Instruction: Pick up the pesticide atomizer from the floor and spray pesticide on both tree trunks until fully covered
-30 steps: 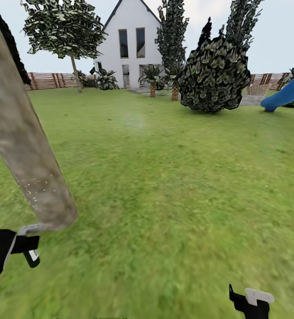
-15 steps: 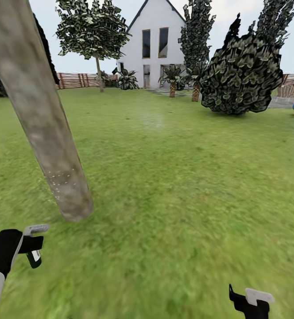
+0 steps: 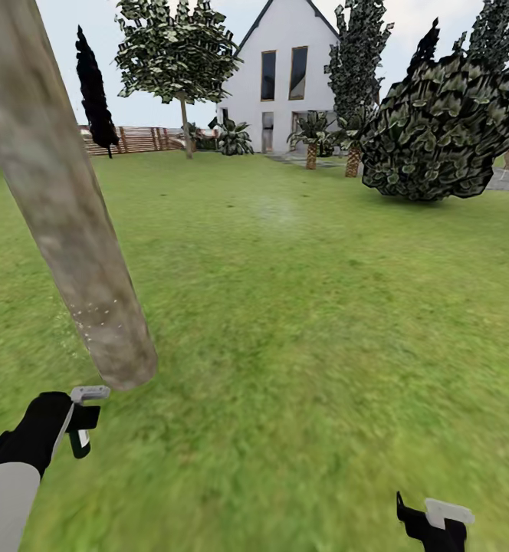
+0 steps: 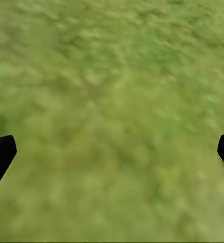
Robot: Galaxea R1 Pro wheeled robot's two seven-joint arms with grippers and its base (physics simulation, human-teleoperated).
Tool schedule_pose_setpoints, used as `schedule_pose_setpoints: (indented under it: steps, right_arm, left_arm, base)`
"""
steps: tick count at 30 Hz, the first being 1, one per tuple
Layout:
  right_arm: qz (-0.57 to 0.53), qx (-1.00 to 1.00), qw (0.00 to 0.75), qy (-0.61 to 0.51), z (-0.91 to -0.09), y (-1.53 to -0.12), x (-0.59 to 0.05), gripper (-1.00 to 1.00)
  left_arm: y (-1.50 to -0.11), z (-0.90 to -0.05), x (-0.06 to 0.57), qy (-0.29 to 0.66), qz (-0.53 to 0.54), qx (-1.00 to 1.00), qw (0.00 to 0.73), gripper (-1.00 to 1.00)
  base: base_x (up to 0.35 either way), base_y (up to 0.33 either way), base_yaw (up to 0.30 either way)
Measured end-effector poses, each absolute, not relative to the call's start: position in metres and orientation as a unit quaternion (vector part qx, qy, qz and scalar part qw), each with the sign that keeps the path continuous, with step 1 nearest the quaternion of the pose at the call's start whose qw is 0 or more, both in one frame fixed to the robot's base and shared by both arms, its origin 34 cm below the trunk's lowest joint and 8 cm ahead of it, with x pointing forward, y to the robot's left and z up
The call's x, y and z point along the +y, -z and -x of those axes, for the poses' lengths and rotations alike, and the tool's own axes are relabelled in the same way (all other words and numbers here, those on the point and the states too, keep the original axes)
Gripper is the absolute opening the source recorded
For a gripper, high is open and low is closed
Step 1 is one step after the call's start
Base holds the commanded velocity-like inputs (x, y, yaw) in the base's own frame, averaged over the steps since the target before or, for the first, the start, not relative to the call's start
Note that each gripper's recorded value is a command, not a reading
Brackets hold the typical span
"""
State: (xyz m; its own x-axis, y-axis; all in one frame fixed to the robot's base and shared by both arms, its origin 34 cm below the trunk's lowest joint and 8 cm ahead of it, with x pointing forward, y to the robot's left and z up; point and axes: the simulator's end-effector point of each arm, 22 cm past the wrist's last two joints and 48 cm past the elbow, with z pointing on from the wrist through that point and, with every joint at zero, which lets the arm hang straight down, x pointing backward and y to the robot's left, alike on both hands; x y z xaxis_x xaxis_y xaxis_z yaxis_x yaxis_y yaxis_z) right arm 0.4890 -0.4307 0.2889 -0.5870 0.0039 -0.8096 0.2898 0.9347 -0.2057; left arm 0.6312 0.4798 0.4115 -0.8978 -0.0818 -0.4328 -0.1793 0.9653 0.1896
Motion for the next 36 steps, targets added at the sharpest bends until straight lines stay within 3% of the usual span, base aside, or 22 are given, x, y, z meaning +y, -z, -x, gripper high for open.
schedule_pose_setpoints:
  steps: [11, 22, 29, 36]
  right_arm:
    - [-0.084, 0.876, 0.447, 0.16, -0.489, -0.289, -0.43, 1.0]
    - [-0.084, 0.876, 0.447, 0.16, -0.489, -0.289, -0.43, 1.0]
    - [-0.084, 0.877, 0.446, 0.16, -0.489, -0.288, -0.43, 1.0]
    - [-0.084, 0.876, 0.447, 0.16, -0.489, -0.289, -0.43, 1.0]
  left_arm:
    - [-0.409, -0.628, 0.481, -0.114, 0.066, 0.968, 0.212, -1.0]
    - [-0.404, -0.625, 0.477, -0.11, 0.067, 0.97, 0.206, -1.0]
    - [-0.401, -0.62, 0.482, -0.114, 0.068, 0.971, 0.201, -1.0]
    - [-0.4, -0.612, 0.493, -0.122, 0.07, 0.97, 0.198, -1.0]
  base:
    - [0.242, -0.174, 0.249]
    - [0.283, -0.126, 0.044]
    - [0.04, -0.007, 0.264]
    - [0.073, -0.12, 0.011]
